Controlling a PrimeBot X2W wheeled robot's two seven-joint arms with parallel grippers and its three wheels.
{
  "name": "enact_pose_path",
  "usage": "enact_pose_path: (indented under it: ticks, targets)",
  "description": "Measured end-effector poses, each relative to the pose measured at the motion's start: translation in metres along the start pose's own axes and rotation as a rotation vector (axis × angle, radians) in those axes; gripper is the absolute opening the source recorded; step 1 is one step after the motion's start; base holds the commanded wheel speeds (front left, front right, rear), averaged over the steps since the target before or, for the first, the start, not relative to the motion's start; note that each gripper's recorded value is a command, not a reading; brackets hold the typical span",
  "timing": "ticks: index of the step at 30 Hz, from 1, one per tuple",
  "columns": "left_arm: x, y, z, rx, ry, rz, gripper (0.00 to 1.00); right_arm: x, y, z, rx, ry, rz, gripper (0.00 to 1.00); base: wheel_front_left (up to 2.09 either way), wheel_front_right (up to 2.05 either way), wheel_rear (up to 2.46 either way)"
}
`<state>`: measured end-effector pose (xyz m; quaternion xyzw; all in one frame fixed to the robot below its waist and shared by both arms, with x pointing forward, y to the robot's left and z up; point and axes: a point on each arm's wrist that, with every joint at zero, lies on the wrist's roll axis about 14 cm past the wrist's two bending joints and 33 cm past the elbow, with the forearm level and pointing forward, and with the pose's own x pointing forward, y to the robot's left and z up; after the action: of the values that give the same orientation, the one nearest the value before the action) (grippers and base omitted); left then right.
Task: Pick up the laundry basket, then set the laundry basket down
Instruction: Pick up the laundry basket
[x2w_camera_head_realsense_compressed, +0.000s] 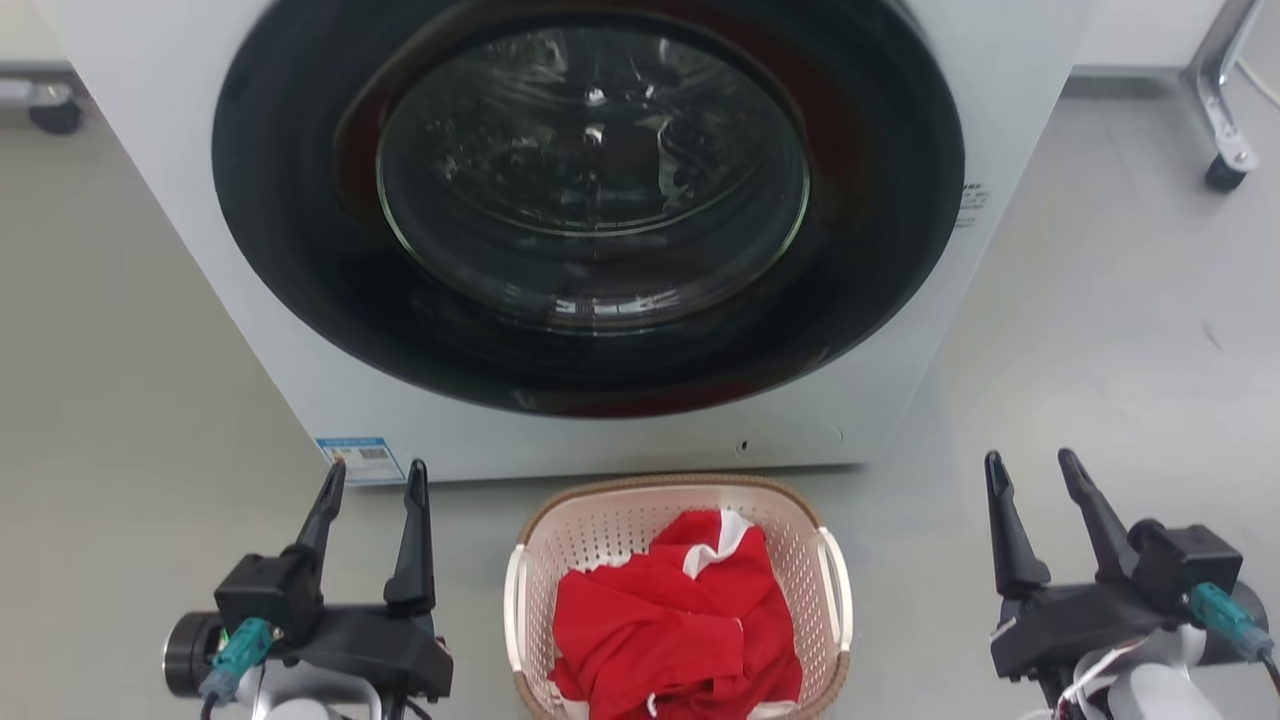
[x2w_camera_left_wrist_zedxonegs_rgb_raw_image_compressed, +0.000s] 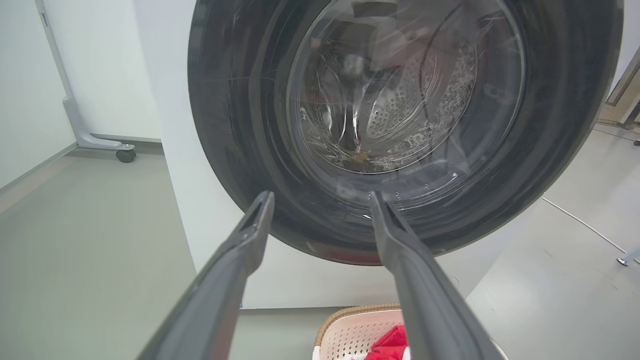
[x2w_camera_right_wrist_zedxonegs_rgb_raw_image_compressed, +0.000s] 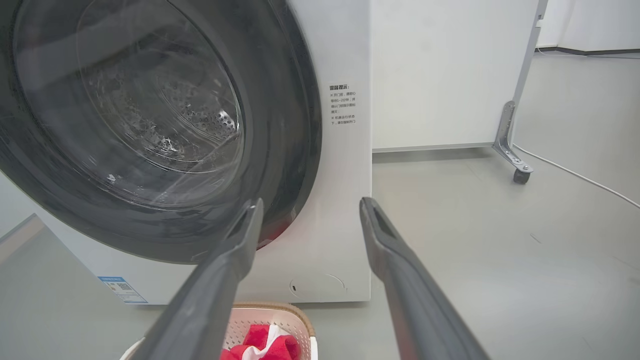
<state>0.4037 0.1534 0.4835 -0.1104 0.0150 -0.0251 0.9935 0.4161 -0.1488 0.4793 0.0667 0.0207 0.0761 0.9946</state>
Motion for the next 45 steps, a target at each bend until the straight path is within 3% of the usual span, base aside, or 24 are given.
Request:
enact_pose_path:
  ticks: [25, 45]
  targets:
    - [0.076, 0.0, -0.064, -0.055, 0.118, -0.013, 1.0, 0.074, -0.007, -0.062, 0.016, 0.108, 0.018, 1.0, 0.0, 0.0, 0.0]
    - [0.126, 0.014, -0.176, -0.102, 0.381, -0.019, 1.0, 0.121, -0.016, -0.169, 0.034, 0.322, 0.022, 1.0, 0.0, 0.0, 0.0]
